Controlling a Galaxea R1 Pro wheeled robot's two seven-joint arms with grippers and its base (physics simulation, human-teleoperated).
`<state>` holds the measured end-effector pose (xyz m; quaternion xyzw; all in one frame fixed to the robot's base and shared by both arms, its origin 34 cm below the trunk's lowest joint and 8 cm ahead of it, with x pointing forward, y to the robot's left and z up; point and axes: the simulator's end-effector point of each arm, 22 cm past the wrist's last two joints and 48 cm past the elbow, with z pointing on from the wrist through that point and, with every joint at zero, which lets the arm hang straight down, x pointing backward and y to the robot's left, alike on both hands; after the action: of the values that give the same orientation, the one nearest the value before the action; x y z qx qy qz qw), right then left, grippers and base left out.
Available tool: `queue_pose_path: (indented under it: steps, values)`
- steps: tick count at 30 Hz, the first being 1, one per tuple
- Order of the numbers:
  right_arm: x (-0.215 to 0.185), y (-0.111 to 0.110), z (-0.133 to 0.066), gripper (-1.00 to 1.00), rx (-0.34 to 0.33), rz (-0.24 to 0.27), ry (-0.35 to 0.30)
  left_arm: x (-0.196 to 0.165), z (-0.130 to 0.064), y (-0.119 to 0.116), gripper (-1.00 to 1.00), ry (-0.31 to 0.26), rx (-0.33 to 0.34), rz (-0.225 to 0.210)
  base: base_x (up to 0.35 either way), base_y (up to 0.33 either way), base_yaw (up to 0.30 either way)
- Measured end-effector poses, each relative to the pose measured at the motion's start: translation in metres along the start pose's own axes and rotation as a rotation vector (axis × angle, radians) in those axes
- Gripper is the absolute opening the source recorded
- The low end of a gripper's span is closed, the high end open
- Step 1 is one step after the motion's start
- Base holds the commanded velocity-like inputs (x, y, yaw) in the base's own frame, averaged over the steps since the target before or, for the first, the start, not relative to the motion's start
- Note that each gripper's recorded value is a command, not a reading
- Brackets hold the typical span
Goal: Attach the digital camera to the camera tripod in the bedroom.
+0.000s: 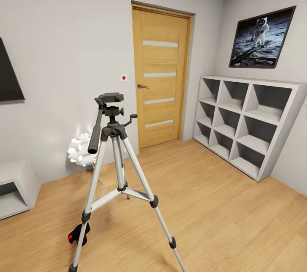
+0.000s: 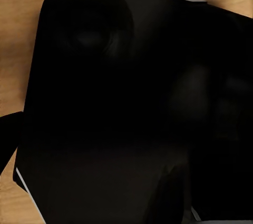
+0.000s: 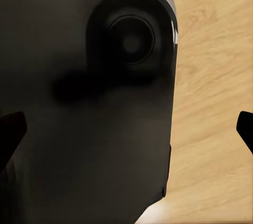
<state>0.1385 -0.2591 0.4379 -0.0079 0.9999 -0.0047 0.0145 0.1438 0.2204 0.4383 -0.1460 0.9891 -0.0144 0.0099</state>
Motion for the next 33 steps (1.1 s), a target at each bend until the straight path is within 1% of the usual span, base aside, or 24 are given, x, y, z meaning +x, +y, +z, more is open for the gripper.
queue_pose_path:
  steps: [33]
  values:
    - [0.0002, -0.0023, 0.0000, 1.00, 0.003, -0.006, 0.000, 0.0000, 0.0000, 0.0001, 1.00, 0.000, 0.000, -0.002, 0.000, 0.000, -0.006]
